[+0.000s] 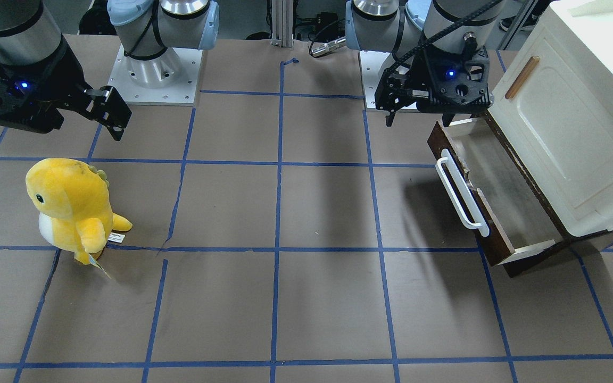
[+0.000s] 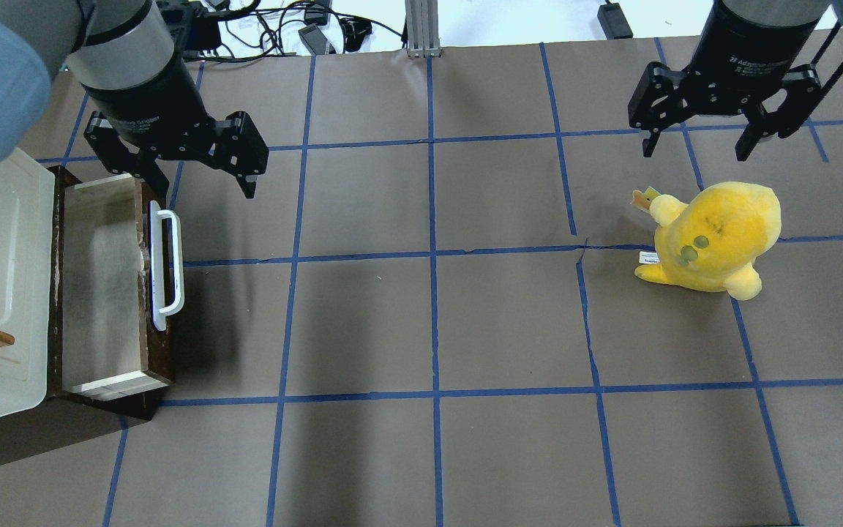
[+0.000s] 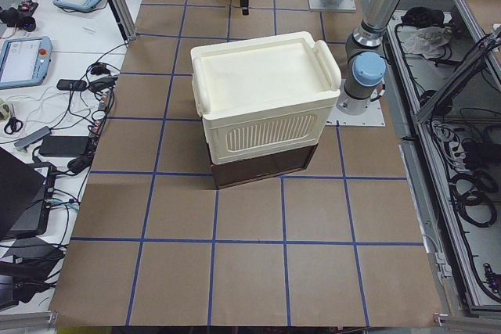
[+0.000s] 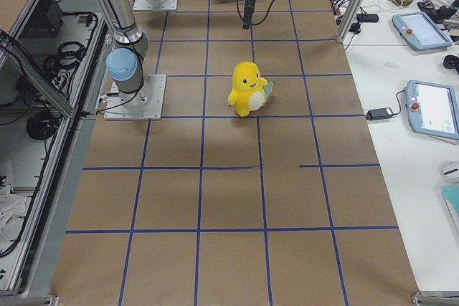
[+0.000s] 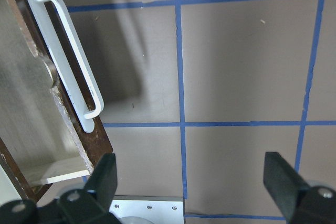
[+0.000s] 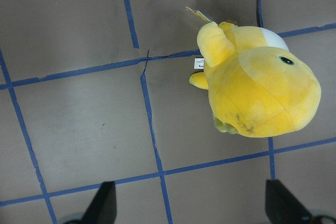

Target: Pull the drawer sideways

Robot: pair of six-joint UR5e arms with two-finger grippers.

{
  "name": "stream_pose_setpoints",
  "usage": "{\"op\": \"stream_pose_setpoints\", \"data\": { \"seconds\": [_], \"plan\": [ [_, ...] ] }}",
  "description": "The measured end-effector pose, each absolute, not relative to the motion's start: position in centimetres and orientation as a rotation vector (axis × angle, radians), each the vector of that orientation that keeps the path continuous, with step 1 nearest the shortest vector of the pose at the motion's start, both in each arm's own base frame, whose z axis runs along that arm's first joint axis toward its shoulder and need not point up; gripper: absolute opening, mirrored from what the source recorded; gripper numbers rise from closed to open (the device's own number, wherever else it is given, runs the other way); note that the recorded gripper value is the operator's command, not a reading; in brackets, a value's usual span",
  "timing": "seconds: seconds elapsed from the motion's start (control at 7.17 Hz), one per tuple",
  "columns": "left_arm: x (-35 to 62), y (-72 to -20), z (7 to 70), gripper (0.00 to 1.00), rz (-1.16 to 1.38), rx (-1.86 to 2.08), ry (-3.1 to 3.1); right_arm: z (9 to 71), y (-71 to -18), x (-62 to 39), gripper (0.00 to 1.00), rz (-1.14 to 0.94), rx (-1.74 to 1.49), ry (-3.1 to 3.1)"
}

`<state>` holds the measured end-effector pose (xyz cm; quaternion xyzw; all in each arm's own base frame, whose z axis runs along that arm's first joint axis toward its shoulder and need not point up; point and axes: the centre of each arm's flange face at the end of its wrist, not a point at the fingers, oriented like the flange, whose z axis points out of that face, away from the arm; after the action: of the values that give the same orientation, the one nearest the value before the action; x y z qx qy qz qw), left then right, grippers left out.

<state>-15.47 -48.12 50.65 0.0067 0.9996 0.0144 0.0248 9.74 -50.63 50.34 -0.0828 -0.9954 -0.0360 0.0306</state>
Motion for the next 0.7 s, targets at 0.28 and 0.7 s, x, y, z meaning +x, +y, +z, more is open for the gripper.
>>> {"op": "stream_pose_setpoints", "data": {
  "seconds": [0.28, 0.7],
  "plan": [
    [-15.04, -48.81, 50.59, 1.0, 0.012, 0.014, 3.102, 50.35, -50.63, 9.73, 1.0, -0.11, -0.255, -3.068],
    [-15.0, -48.83, 51.36, 1.0, -0.015, 0.001, 3.111, 50.35, -50.63, 9.75, 1.0, -0.11, -0.255, -3.068]
  ]
}}
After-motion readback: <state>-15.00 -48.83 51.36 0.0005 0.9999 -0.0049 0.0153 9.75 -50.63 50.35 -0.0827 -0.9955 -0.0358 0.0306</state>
